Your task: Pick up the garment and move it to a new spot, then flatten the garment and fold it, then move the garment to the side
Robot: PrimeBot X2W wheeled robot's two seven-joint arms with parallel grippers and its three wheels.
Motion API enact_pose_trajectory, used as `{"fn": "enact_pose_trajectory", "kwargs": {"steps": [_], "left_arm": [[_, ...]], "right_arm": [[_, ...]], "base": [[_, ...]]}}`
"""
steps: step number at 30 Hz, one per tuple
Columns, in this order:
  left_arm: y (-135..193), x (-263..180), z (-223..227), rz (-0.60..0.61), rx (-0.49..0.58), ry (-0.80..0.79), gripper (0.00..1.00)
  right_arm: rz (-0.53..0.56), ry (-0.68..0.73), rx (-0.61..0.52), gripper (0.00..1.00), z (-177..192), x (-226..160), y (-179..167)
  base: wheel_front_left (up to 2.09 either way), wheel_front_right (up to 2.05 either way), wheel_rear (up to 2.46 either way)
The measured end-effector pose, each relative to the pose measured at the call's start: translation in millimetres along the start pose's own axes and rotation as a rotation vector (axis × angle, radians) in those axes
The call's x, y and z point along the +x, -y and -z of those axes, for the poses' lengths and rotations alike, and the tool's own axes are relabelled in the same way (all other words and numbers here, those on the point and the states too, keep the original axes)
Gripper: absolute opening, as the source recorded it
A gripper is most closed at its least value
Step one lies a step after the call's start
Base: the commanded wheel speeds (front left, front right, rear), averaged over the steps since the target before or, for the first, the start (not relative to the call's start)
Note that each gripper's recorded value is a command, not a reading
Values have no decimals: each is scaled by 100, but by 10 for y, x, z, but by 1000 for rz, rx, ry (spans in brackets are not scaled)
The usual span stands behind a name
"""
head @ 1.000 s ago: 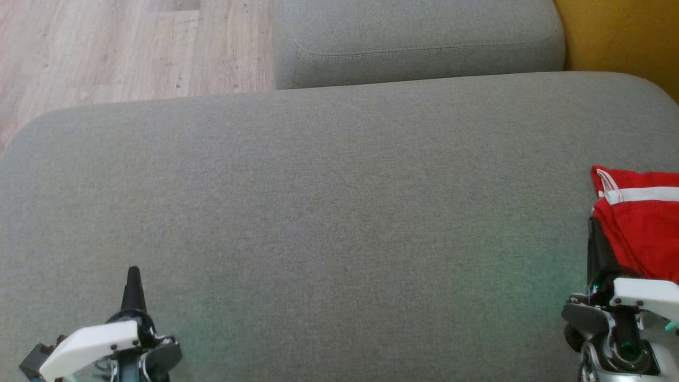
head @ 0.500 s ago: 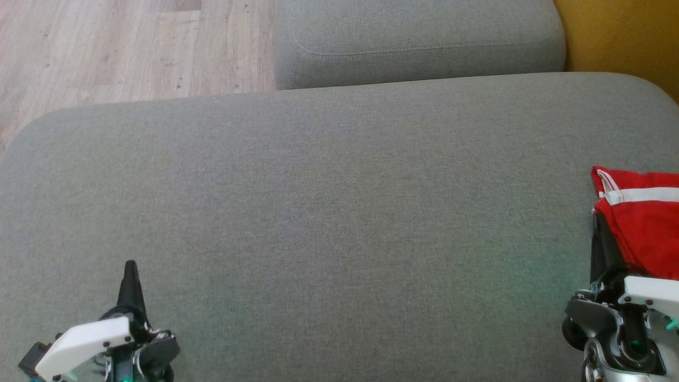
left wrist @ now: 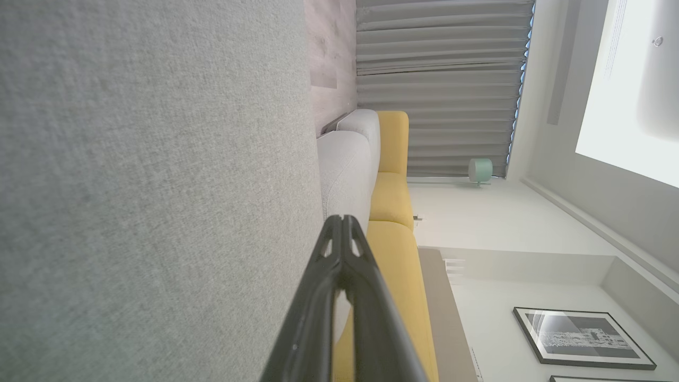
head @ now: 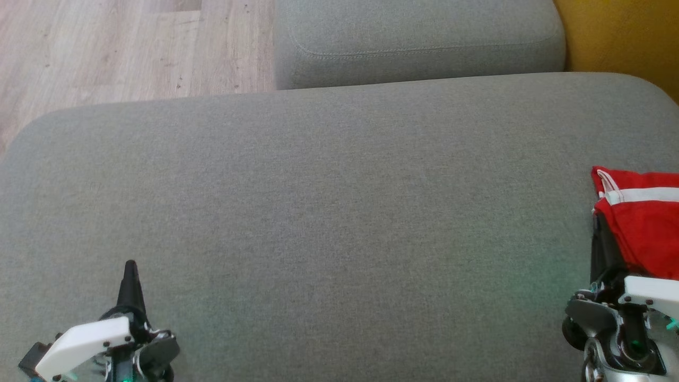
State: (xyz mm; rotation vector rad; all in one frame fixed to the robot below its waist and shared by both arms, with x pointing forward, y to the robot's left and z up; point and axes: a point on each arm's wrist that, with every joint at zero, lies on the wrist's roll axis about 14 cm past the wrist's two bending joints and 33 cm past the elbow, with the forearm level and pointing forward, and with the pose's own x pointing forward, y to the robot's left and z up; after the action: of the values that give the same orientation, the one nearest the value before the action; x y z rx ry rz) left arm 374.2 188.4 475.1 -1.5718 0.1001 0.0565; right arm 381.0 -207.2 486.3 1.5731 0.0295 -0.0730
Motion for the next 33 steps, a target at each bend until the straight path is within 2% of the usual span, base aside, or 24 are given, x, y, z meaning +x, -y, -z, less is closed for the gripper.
{"fn": "enact_pose_trajectory", "kwargs": {"steps": [33], "left_arm": [[0, 0, 0, 0, 0, 0, 0]], "right_arm": [[0, 0, 0, 0, 0, 0, -1]], "base": [[0, 0, 0]]}}
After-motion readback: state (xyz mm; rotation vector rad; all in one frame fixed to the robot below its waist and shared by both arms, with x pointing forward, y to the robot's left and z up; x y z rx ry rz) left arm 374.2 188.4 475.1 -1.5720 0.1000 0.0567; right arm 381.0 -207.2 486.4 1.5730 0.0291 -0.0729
